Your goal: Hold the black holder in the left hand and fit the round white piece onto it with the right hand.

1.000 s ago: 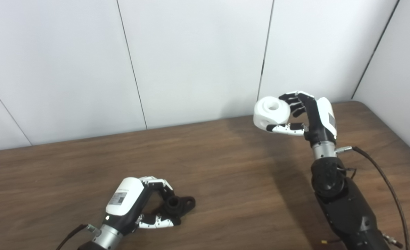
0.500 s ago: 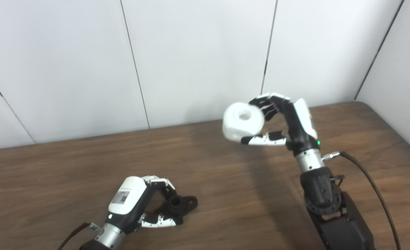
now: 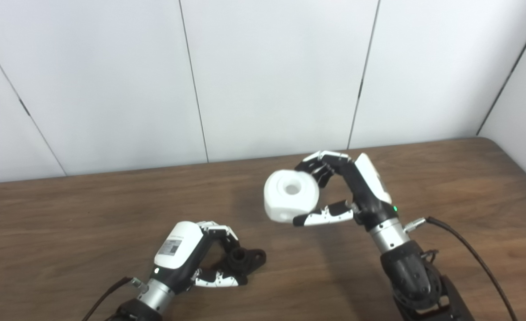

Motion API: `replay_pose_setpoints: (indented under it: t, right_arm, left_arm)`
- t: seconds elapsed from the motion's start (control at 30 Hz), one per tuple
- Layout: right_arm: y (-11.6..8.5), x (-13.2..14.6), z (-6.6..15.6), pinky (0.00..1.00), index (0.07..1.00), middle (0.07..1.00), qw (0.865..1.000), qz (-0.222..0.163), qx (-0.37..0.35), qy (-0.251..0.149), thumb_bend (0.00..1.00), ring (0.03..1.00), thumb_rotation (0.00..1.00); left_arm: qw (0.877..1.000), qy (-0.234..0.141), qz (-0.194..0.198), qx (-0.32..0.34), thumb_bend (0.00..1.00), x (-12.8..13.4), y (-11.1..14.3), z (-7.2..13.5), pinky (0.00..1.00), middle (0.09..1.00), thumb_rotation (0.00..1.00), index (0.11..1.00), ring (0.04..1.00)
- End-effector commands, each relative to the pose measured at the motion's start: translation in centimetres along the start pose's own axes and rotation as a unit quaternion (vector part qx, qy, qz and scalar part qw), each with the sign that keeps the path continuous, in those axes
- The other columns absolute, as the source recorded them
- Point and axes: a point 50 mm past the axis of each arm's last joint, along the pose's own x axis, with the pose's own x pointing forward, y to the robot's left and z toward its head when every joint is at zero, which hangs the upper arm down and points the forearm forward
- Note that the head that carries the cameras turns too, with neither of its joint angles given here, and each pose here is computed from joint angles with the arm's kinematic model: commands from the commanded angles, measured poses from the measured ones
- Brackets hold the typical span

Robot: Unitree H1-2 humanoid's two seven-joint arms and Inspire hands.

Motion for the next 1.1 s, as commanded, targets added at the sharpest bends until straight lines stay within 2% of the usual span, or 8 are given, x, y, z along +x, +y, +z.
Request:
replay_pose_setpoints:
  t: [0.0, 0.1, 0.43, 0.47, 0.5, 0.57, 1.07]
  right_arm:
    - [-0.6, 0.6, 1.7, 0.39, 0.488, 0.525, 0.999, -0.012, -0.001, -0.053, 0.51, 0.466, 0.13]
    - [0.1, 0.2, 1.9, 0.39, 0.488, 0.533, 0.998, 0.008, 0.021, -0.058, 0.51, 0.470, 0.13]
    - [2.2, -0.6, 2.2, 0.39, 0.488, 0.541, 0.996, 0.042, 0.053, -0.063, 0.51, 0.471, 0.13]
    - [2.5, -0.6, 2.2, 0.38, 0.488, 0.539, 0.995, 0.044, 0.056, -0.064, 0.51, 0.466, 0.13]
    - [2.7, -0.6, 2.2, 0.37, 0.489, 0.509, 0.995, 0.045, 0.059, -0.067, 0.52, 0.459, 0.05]
    - [3.2, -0.6, 2.2, 0.37, 0.491, 0.491, 0.995, 0.047, 0.061, -0.071, 0.52, 0.453, 0.01]
    - [5.5, -0.4, 2.2, 0.36, 0.496, 0.481, 0.992, 0.066, 0.080, -0.074, 0.52, 0.446, 0.00]
  left_arm:
    - [0.999, 0.029, -0.035, -0.013, 0.53, -1.4, -3.0, -0.1, 0.68, 0.493, 0.00, 0.482, 0.658]
    - [0.999, 0.030, -0.036, -0.012, 0.53, -1.2, -3.1, 0.1, 0.68, 0.494, 0.00, 0.483, 0.659]
    - [0.999, 0.029, -0.032, -0.014, 0.53, -0.9, -3.6, 0.1, 0.68, 0.494, 0.00, 0.482, 0.658]
    - [0.999, 0.030, -0.033, -0.014, 0.53, -0.9, -3.6, 0.0, 0.68, 0.494, 0.00, 0.482, 0.658]
    - [0.999, 0.030, -0.034, -0.014, 0.53, -0.9, -3.6, 0.0, 0.69, 0.494, 0.00, 0.482, 0.659]
    - [0.999, 0.031, -0.035, -0.013, 0.53, -0.8, -3.7, 0.0, 0.69, 0.494, 0.00, 0.482, 0.661]
    - [0.999, 0.027, -0.032, -0.016, 0.53, -0.8, -4.1, 0.1, 0.68, 0.493, 0.00, 0.482, 0.662]
